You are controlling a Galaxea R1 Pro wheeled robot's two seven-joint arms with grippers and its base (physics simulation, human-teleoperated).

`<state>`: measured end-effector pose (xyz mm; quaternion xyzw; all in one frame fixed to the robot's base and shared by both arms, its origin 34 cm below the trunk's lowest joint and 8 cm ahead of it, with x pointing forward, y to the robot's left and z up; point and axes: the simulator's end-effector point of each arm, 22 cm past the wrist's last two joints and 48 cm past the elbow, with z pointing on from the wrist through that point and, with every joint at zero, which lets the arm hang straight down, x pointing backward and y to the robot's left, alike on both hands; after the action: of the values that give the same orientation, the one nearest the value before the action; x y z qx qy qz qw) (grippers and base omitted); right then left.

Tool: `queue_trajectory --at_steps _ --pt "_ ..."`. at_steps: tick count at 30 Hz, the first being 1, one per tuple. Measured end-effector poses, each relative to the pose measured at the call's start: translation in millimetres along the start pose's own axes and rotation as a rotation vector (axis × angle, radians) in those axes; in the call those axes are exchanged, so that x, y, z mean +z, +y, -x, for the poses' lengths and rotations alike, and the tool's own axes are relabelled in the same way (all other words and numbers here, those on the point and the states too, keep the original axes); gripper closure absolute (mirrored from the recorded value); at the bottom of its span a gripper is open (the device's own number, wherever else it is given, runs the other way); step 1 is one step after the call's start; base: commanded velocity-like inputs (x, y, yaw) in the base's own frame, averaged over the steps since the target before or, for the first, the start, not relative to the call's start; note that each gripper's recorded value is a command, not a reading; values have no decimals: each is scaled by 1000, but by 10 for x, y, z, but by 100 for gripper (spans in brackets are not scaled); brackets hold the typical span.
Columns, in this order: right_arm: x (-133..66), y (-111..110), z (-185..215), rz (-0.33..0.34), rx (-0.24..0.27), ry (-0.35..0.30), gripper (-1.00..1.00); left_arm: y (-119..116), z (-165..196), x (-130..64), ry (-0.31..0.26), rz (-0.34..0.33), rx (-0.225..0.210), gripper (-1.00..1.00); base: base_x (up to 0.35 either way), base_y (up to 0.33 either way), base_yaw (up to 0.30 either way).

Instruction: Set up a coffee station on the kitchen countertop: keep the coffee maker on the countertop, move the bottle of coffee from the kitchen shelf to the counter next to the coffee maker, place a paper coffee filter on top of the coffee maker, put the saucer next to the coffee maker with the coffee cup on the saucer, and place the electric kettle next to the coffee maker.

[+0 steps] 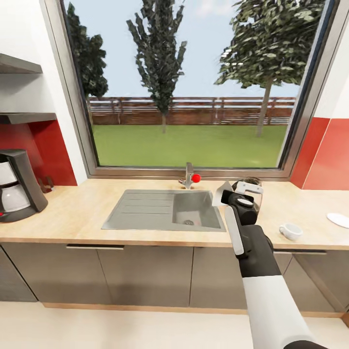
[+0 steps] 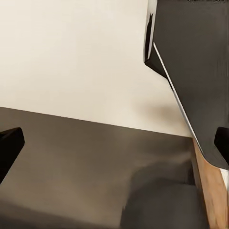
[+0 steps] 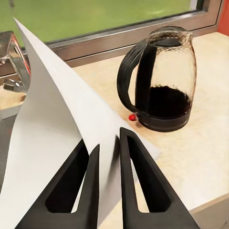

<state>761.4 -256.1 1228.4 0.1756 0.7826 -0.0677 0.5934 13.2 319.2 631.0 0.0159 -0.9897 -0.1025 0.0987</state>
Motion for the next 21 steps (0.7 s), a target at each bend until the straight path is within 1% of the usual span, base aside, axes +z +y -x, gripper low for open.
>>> queue_trajectory --at_steps 4,7,9,11,15,21 --pt "0 0 0 0 0 0 100 9 3 1 -1 1 -1 -100 0 0 38" --pt "4 59 -47 9 -14 9 100 28 30 3 -5 2 0 -100 0 0 276" --pt "-28 172 -46 28 -38 1 100 48 37 4 -6 5 0 -100 0 0 271" --pt "-29 226 -80 35 -54 4 100 55 48 4 -6 6 0 -100 0 0 268" --pt "-3 264 -161 39 -70 18 100 57 60 3 -7 6 -1 -100 0 0 267" --pt "19 275 -208 39 -75 26 100 11 42 -3 -2 0 7 -100 0 0 266"
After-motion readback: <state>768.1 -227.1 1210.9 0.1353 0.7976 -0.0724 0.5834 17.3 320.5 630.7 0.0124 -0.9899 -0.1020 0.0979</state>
